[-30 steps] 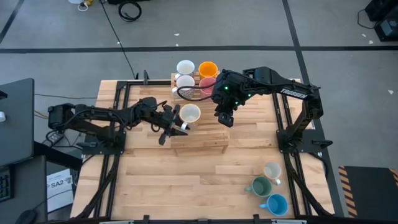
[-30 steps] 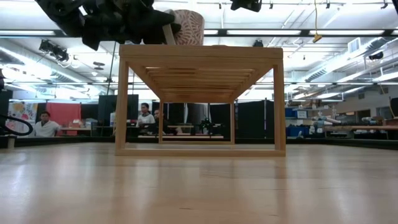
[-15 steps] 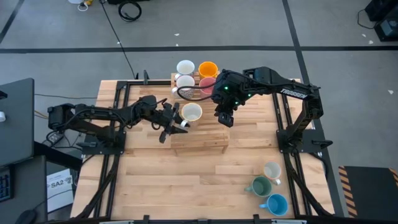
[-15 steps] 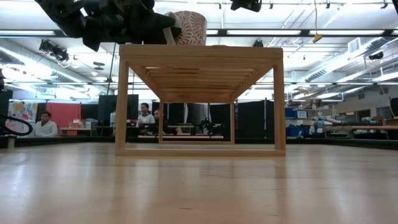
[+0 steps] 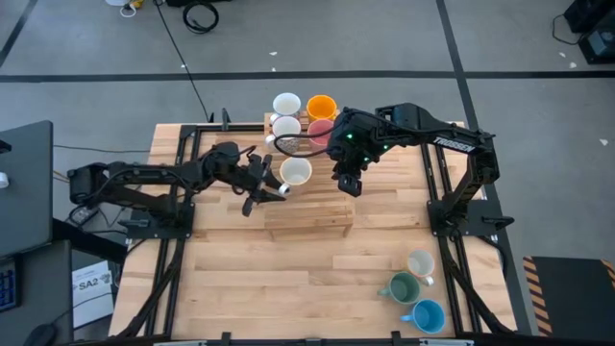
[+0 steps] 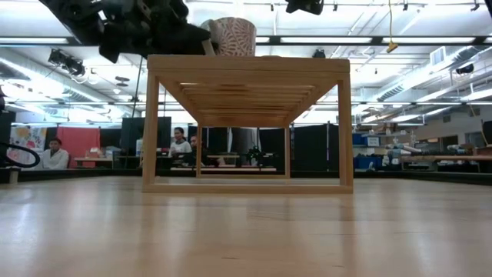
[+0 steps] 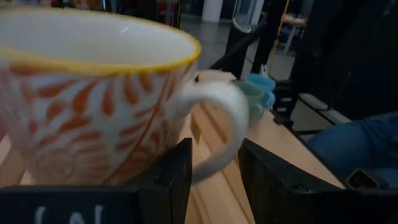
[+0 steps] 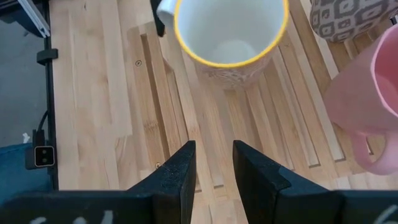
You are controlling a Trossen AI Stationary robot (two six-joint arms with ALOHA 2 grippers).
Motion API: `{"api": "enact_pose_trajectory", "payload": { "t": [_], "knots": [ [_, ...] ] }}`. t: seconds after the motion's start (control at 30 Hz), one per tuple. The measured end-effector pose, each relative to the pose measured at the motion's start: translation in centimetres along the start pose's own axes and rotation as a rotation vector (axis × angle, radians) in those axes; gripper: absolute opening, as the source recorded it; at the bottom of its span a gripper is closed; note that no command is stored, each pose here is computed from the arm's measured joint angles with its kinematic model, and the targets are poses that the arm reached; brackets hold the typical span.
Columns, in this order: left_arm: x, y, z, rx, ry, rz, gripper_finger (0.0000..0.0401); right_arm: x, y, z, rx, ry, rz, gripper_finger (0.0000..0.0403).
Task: Place coffee mugs
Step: Put the orange cup on the shelf aligned with the other gray cup
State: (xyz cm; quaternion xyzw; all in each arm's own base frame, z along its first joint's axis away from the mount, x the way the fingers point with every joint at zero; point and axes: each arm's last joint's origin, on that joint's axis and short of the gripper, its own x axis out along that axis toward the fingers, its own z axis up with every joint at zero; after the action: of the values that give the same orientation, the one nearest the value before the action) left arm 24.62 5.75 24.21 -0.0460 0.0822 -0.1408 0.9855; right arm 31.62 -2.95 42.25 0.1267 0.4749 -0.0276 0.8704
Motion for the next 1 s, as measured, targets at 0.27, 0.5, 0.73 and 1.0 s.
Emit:
{"api": "enact_pose_trajectory", "payload": {
  "t": [0.27,0.5,0.73,1.0],
  "knots": [
    [-1.3,-0.6,0.6,-0.015,0.022,0.037,0.0137,0.0,0.0,-0.3,-0.004,0.029,-0.003,0.0112],
    [-3.0,-1.3,1.3,-0.030,0.029,0.090,0.0137,0.0,-0.1,-0.5,-0.001,0.053,-0.006,0.0112],
    [-4.3,-3.3,1.6,-0.178,0.071,0.130,0.0137,-0.2,-0.2,-1.4,-0.013,0.137,-0.019,0.0112],
    [-2.8,-8.5,1.0,-0.241,0.115,0.166,0.0137,-1.1,1.0,-2.3,-0.082,0.123,-0.053,0.0112]
  ]
}}
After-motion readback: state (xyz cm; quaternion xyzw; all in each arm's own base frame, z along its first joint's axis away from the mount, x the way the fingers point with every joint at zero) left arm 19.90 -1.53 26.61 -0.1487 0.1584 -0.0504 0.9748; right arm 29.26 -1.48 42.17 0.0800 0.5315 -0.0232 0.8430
